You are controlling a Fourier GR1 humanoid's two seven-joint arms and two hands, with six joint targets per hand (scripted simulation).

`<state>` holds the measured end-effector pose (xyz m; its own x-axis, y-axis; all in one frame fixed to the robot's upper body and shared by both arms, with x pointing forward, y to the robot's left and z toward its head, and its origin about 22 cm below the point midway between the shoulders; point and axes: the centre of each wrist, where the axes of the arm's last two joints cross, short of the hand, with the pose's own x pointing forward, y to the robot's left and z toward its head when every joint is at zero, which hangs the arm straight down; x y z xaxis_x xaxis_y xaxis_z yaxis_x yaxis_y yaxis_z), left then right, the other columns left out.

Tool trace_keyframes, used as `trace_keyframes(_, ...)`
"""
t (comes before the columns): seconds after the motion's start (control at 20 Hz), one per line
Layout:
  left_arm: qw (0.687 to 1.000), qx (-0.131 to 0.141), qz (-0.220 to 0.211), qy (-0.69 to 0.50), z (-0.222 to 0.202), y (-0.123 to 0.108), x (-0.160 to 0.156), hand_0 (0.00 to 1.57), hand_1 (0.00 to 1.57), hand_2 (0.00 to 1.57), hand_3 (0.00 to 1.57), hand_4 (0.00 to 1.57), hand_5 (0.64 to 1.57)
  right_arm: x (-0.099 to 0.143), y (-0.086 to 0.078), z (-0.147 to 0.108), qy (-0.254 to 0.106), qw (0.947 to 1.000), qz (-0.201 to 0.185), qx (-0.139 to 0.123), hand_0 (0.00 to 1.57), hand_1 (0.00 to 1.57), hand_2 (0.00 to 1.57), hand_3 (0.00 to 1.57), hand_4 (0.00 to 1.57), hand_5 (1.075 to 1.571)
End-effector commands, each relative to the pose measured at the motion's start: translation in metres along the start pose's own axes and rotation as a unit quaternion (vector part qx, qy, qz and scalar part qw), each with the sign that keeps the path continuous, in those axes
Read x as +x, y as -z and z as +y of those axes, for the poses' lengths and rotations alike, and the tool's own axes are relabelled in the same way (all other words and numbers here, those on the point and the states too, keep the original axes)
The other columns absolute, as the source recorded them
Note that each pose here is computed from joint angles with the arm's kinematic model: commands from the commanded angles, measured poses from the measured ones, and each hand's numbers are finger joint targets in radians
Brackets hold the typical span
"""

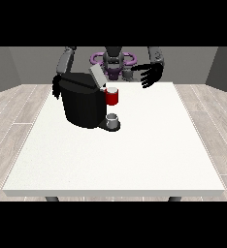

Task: Insert the coffee pod into the coffee machine and close the lid

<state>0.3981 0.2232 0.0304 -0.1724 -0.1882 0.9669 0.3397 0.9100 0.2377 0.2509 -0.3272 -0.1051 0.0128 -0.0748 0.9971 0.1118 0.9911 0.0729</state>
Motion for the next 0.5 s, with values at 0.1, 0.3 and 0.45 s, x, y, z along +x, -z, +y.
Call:
trace_keyframes(0.1, 0.995, 0.034, 0.049, -0.081, -0.008, -0.095, -0.087, 0.00, 0.00, 0.00, 0.00, 0.37, 1.571, -0.023, -0.042, 0.005, -0.008, 0.9994, 0.026, 0.019, 0.00, 0.00, 0.00, 0.00, 0.08, 1.571)
trace_keyframes(0.3, 0.984, 0.042, 0.137, -0.108, -0.028, -0.145, -0.121, 0.00, 0.00, 0.00, 0.00, 0.28, 1.571, -0.040, -0.072, 0.059, -0.013, 0.9956, 0.063, 0.069, 0.00, 0.00, 0.00, 0.00, 0.09, 1.571)
trace_keyframes(0.45, 0.978, 0.076, 0.145, -0.126, -0.012, -0.185, -0.137, 0.00, 0.00, 0.00, 0.00, 0.32, 1.571, -0.007, -0.044, 0.096, -0.041, 0.9903, 0.026, 0.130, 0.00, 0.00, 0.00, 0.00, 0.00, 1.571)
